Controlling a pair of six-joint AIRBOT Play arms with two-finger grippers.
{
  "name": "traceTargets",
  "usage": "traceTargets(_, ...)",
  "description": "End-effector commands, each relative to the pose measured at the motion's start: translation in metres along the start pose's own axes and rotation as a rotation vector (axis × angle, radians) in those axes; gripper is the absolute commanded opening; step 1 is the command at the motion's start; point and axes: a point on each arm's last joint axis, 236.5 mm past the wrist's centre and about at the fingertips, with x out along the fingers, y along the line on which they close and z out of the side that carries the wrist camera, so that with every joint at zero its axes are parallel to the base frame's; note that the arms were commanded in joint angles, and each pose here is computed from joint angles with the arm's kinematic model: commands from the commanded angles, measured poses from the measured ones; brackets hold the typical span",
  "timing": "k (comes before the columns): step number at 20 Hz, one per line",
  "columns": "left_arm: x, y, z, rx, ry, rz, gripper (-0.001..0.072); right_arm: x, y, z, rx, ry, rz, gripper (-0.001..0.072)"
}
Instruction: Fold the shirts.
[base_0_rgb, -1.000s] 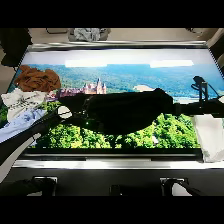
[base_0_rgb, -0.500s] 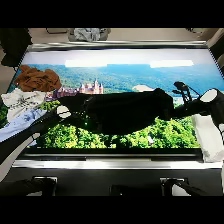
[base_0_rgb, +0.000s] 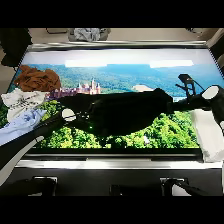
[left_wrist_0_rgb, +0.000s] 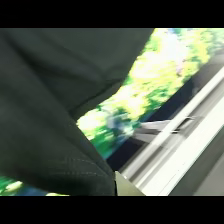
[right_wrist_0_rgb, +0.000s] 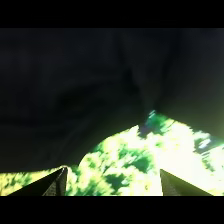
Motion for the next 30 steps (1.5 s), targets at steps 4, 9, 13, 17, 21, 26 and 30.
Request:
traceTargets(4,0.043,-0.097,0.026,0.008,-0.087,-0.176,0.0023,-0.073,-0.073,0.057,0.141,-0.231,-0.157,0.0696)
traceTargets(9,0.11,-0.156,0.032,0.067,-0.001,-0.243,0.0024,-0.139,-0.117,0.057,0.211,-0.293,-0.238,0.0679)
traceTargets(13,0.103,-0.167,0.049,0.08,0.054,-0.3,0.0631,-0.141,-0.11,0.039,0.174,-0.219,-0.228,0.0681)
traceTargets(17,0.003,-0.088,0.077,0.133,0.076,-0.17,0.0668,-0.132,-0.092,0.012,0.137,-0.092,-0.159,0.0682)
traceTargets(21,-0.167,0.115,0.114,-0.104,-0.153,0.414,0.0667,-0.111,-0.074,-0.023,0.124,0.034,-0.075,0.0681)
traceTargets(26,-0.285,0.276,0.019,-0.658,-0.231,0.562,0.0644,-0.066,-0.032,-0.055,0.162,0.077,0.125,0.0679)
traceTargets(30,-0.255,0.309,-0.042,-0.862,-0.225,0.444,0.0644,-0.05,-0.013,-0.074,0.173,0.12,0.215,0.0681)
